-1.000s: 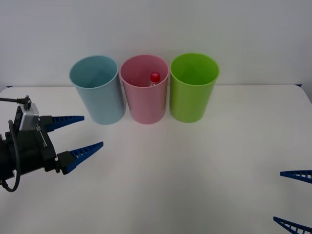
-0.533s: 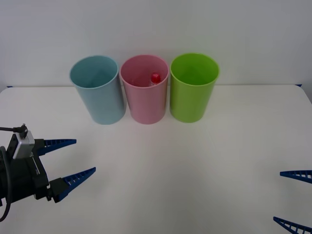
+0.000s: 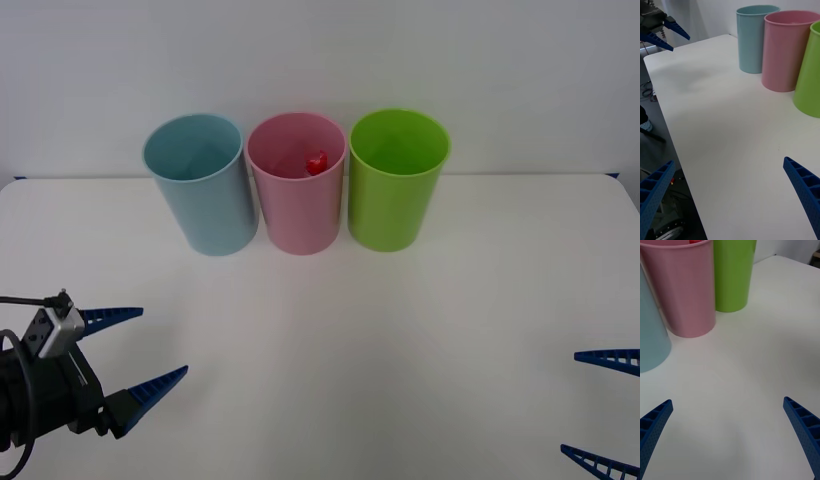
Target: Put cans in the blue bin and PET bottles in the pink bin and trash in the green bin.
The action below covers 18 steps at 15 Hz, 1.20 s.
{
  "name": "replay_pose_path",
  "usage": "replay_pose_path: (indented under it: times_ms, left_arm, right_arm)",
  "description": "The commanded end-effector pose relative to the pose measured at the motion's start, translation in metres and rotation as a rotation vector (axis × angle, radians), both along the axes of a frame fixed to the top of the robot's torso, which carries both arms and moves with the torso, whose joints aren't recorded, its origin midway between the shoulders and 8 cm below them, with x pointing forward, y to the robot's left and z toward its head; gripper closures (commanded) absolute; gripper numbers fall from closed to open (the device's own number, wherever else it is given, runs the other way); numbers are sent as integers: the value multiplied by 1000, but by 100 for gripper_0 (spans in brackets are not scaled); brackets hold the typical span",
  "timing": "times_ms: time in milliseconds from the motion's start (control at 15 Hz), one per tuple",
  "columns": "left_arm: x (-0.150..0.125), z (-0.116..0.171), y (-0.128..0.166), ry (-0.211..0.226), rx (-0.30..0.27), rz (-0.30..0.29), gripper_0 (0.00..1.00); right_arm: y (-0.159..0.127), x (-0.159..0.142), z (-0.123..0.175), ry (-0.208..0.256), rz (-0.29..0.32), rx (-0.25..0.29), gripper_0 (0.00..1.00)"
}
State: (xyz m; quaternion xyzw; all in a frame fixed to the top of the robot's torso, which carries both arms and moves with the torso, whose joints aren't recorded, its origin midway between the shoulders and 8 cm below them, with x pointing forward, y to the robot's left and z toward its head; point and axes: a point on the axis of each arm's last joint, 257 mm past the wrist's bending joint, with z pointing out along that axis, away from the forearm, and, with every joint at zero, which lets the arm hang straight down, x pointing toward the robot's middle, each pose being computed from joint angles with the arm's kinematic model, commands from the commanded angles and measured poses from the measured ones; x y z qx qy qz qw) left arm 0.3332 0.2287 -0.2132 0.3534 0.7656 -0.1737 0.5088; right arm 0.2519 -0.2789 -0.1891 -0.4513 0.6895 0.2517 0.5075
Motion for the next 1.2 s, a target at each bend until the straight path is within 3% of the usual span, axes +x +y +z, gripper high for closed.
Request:
replay_pose_path:
  times_ms: [67, 200, 733, 1200]
  left_arm:
    - [-5, -14, 4, 54, 13, 18, 0]
    - [-11, -18, 4, 83, 13, 9, 0]
    - [-18, -33, 14, 88, 96, 5, 0]
    - [-19, -32, 13, 86, 97, 2, 0]
  right_arm:
    - [0, 0, 0, 0, 0, 0, 0]
    - [0, 0, 0, 0, 0, 0, 0]
    - [0, 0, 0, 0, 0, 0, 0]
    - [0, 0, 0, 0, 0, 0, 0]
